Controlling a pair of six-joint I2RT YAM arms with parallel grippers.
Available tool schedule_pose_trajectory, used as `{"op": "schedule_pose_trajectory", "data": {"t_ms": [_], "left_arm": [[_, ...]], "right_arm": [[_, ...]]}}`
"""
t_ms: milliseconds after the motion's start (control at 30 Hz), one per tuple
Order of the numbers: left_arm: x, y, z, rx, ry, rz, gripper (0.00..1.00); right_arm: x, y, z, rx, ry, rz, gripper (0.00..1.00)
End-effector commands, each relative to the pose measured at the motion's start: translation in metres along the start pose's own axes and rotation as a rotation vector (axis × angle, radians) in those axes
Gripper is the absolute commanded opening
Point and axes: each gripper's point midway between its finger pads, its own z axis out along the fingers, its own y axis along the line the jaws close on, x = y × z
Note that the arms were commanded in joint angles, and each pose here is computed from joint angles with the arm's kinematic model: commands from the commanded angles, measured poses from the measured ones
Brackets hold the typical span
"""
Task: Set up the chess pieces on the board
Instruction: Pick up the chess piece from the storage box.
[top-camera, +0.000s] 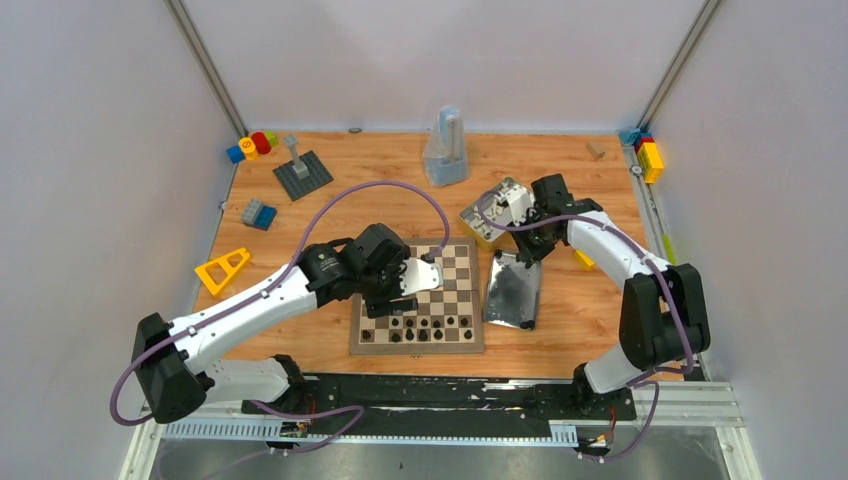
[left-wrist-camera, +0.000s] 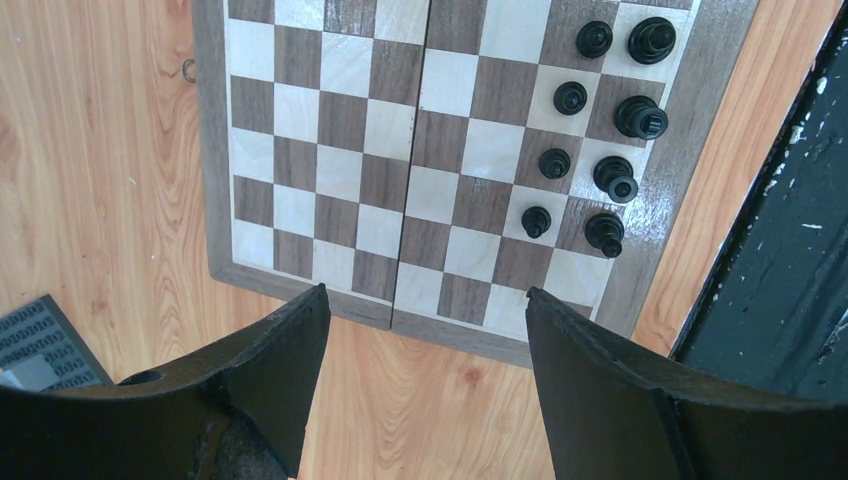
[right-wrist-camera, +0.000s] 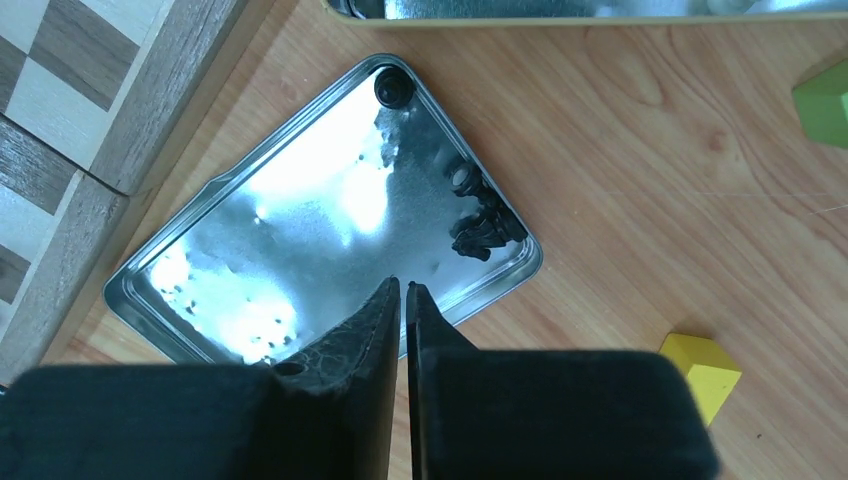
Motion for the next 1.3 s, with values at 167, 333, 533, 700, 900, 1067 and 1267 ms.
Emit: {"op": "schedule_pose_trajectory", "data": {"t_ms": [167,333,533,700,900,1067,1267], "left_arm": [[-0.02,0.012,-0.005,-0.023,-0.07,-0.003,0.8],[-0.019,0.012,-0.005,-0.024,-0.07,-0.004,0.8],[-0.017,0.011,-0.004,-0.02,-0.067,-0.005,0.8],[-0.016,0.01,-0.002,-0.017,-0.069,-0.005,0.8],[-0.017,0.01,-0.002,-0.013,-0.071,-0.006,0.8],[-0.018,0.01,-0.001,-0.013,-0.073,-0.006,0.8],[-0.018,0.01,-0.002,-0.013,-0.077,-0.006,0.8]], "right_arm": [[-0.012,-0.022,0.003,0.086,-0.008,0.082,0.3],[-0.005,-0.033,0.017,0.111,0.029,0.136,0.3],[0.0,-0.038,0.028,0.11,0.054,0.167,0.33],[0.001,-0.042,0.034,0.109,0.065,0.18,0.33],[0.0,-0.044,0.039,0.1,0.067,0.192,0.32],[0.004,-0.045,0.043,0.099,0.083,0.203,0.28],[0.006,-0.044,0.045,0.097,0.088,0.213,0.25]]}}
